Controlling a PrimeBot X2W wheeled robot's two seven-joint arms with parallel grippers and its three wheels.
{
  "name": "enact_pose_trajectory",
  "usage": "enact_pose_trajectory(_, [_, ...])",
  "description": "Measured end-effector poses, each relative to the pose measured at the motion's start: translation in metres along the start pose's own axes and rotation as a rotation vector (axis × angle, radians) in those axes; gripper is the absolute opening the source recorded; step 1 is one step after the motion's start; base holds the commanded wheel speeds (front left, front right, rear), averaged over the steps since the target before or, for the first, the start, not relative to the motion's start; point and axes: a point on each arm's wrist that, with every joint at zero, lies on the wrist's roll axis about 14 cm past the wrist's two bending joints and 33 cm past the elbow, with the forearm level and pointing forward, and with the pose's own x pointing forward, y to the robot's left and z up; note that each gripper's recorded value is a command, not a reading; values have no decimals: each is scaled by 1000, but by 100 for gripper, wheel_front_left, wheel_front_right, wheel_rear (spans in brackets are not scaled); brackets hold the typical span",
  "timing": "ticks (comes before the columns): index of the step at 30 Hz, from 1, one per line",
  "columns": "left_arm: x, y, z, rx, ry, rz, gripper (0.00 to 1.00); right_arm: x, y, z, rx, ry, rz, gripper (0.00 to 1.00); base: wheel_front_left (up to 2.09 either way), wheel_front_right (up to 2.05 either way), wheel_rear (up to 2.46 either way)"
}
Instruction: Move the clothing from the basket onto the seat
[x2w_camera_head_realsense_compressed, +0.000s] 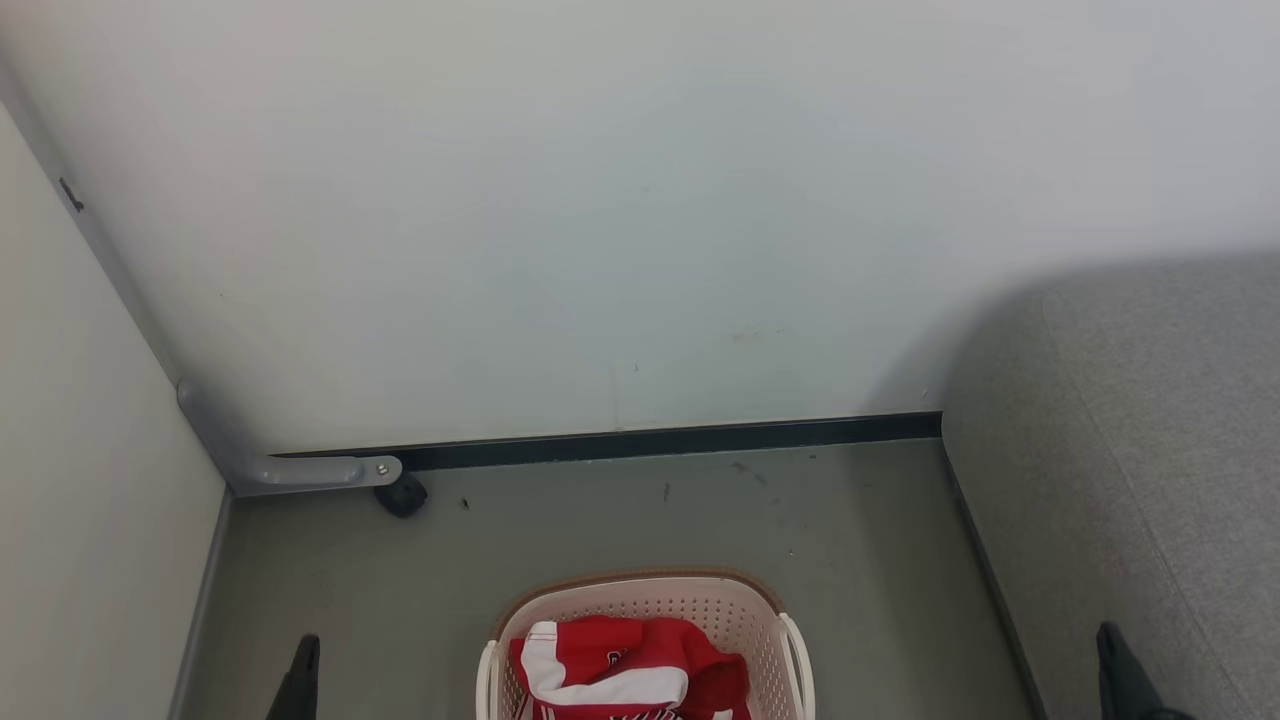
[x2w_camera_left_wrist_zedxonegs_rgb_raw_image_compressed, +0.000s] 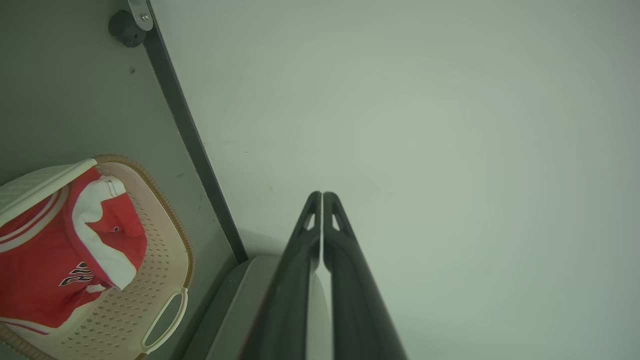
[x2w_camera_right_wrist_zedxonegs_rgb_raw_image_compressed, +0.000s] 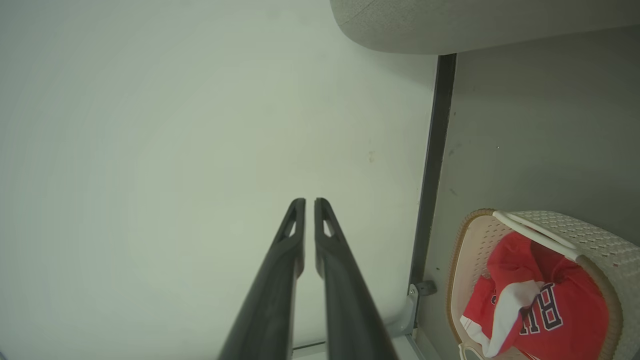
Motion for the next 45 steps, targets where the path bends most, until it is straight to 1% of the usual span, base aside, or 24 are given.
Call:
enact_pose_trajectory(2, [-6,14,-1,-8,-1,40,100,-5,-13,-2,9,0,-38,100,0,0,0])
enact_pose_trajectory(4, [-8,17,-1,-9,-2,49,100,-7,-16,-2,12,-2,-48,100,0,0,0])
enact_pose_trajectory(21, [-4,1,3,6,-39,0,100,-1,0,-4,3,-18,0,100,0,0,0])
enact_pose_trajectory(24, [-4,-3,2,29,-41,-12,100,1,4,-6,-11,-17,13,100,0,0,0])
enact_pose_trajectory(28, [-3,-7,2,79,-43,-21,100,4,11,-8,-67,-11,30,100,0,0,0])
enact_pose_trajectory(30, [-2,-9,3,103,-45,-26,100,4,12,-10,-113,-2,32,100,0,0,0])
enact_pose_trajectory(33, [-2,-11,4,161,-47,-32,100,5,15,-13,-169,12,39,100,0,0,0])
enact_pose_trajectory(41, [-1,-18,-1,306,-33,-55,100,9,25,-21,-278,38,72,100,0,0,0])
enact_pose_trajectory(43, [-1,-20,-2,328,-32,-61,100,10,26,-22,-321,42,77,100,0,0,0])
enact_pose_trajectory(45, [0,-21,-3,372,-31,-61,100,11,27,-24,-376,51,83,100,0,0,0])
